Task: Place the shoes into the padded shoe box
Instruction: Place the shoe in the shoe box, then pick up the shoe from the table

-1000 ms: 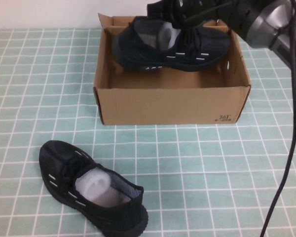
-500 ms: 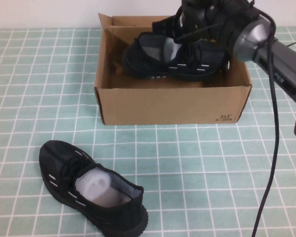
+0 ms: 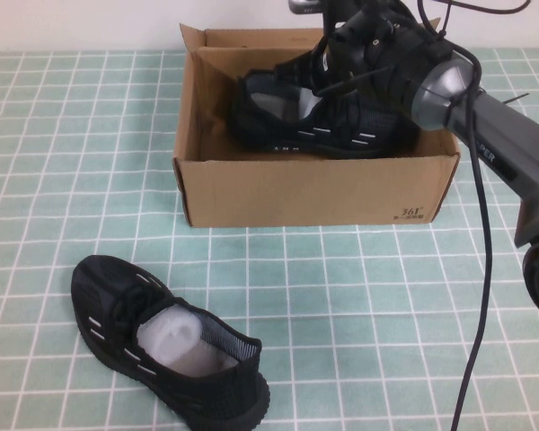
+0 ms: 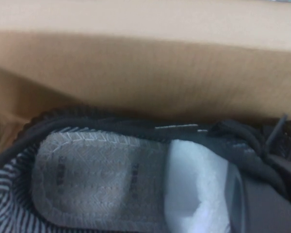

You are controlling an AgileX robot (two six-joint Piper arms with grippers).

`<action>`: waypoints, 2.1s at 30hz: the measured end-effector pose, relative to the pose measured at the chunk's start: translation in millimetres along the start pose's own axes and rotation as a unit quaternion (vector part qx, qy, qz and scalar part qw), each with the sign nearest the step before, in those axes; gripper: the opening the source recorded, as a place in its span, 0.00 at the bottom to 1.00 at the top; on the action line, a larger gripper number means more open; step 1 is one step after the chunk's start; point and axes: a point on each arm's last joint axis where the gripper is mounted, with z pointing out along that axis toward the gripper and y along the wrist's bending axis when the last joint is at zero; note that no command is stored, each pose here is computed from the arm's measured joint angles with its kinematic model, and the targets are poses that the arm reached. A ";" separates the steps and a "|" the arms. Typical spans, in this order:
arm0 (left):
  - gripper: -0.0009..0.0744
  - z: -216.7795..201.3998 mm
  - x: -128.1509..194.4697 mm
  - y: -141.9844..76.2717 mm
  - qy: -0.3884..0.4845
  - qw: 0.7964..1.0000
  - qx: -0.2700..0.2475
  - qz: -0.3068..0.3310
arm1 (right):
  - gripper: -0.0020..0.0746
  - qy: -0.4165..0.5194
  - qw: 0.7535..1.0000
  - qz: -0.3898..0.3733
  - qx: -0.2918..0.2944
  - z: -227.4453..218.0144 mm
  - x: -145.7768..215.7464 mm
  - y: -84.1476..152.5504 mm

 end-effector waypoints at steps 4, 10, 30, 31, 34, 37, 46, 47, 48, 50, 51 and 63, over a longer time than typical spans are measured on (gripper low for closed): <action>0.01 0.0 0.0 0.0 0.000 1.000 0.000 0.000 | 0.04 0.007 0.999 -0.028 -0.014 1.8 2.5 2.6; 0.01 0.0 0.0 0.0 0.000 1.000 0.000 0.000 | 0.04 0.006 0.998 -0.063 -0.020 1.8 2.4 3.7; 0.00 0.0 0.0 0.0 0.000 1.000 0.000 0.000 | 0.30 -0.007 0.995 -0.094 -0.022 1.7 0.2 4.3; 0.00 0.0 0.0 0.0 0.000 1.000 0.000 0.000 | 0.38 -0.008 0.995 -0.095 -0.022 1.7 -0.1 4.3; 0.00 0.0 0.0 0.0 0.000 1.000 0.000 0.000 | 0.56 -0.016 0.995 -0.098 -0.020 -3.1 -4.2 3.7; 0.00 0.0 0.0 0.0 0.000 1.000 0.000 0.000 | 0.61 -0.017 0.995 -0.101 -0.018 -18.4 -10.2 6.5; 0.00 0.0 0.0 0.0 0.000 1.000 0.000 0.000 | 0.38 0.018 0.993 -0.118 -0.004 -145.3 -35.4 18.9; 0.00 0.0 0.0 0.0 0.000 1.000 0.000 0.000 | 0.34 0.020 0.992 -0.124 -0.003 -159.9 -37.3 19.0; 0.00 0.0 0.0 0.0 0.000 1.000 0.000 0.000 | 0.28 0.023 0.991 -0.134 -0.003 -177.0 -38.7 18.3; 0.00 0.0 0.0 0.0 0.000 1.000 0.000 0.000 | 0.15 0.015 0.989 -0.147 -0.008 -207.5 -43.6 16.0; 0.00 0.0 0.0 0.0 0.000 1.000 0.000 0.000 | 0.10 0.008 0.988 -0.152 -0.012 -222.1 -46.5 13.7; 0.00 0.0 0.0 0.0 0.000 1.000 0.000 0.000 | 0.02 0.005 0.981 -0.175 -0.088 -336.4 -23.5 -30.8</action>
